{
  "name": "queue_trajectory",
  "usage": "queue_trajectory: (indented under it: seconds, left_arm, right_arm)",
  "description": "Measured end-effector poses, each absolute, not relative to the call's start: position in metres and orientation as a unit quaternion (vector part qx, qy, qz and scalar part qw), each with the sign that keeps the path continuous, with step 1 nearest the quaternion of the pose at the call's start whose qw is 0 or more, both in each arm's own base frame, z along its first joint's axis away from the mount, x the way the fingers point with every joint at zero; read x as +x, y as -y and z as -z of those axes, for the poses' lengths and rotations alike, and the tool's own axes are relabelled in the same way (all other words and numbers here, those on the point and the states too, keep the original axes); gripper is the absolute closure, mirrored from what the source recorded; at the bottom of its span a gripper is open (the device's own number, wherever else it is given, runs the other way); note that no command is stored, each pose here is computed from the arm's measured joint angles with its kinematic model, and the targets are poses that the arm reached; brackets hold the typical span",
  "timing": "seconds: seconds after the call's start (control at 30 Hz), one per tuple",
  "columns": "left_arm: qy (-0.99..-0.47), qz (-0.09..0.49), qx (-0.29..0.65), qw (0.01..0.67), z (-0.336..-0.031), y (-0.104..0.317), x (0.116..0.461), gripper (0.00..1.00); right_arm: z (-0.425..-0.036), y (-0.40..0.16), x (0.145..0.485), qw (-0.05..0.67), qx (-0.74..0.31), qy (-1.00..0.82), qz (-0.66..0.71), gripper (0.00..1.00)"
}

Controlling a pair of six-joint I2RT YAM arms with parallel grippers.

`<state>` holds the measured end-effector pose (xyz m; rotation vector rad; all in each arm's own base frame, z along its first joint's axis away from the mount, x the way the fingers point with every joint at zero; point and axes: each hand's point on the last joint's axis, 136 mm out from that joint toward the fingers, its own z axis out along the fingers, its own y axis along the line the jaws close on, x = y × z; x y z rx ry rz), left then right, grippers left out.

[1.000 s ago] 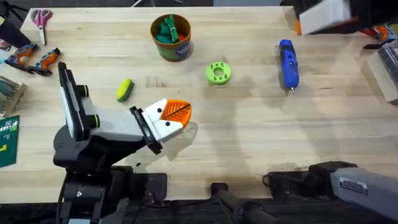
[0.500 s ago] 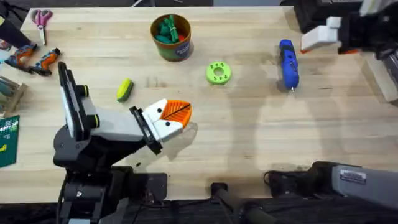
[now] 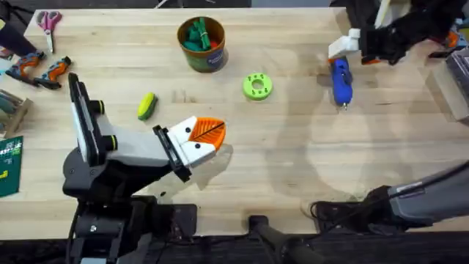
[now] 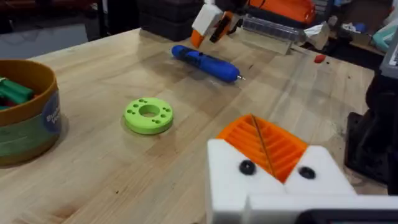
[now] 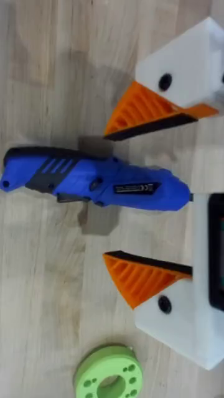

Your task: Pick up the gripper from the table and insert it into the empty holder that is missing its gripper. Then pick up a screw, insert it into the mounting hole, and use the screwdriver to tighten it. Finally, clean up the table by picking up the vegetable and placing it into the bucket.

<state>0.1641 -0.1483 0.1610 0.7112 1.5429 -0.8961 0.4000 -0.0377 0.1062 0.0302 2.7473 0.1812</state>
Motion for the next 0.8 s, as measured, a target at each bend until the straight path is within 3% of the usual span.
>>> queue_trajectory:
  seconds: [0.23, 0.53, 0.8]
  left_arm:
    - [-0.658, 0.382, 0.303, 0.573, -0.161, 0.148, 0.164, 0.996]
    - [-0.658, 0.382, 0.303, 0.573, -0.161, 0.148, 0.164, 0.996]
    - [-0.658, 0.382, 0.303, 0.573, -0.161, 0.148, 0.164, 0.996]
  right_arm:
    - [-0.077, 0.039, 0.401, 0.156, 0.011, -0.985, -0.067, 0.01]
    - [-0.084, 0.04, 0.42, 0.129, -0.018, -0.99, -0.048, 0.01]
    - [-0.06, 0.04, 0.427, 0.111, -0.035, -0.993, -0.036, 0.01]
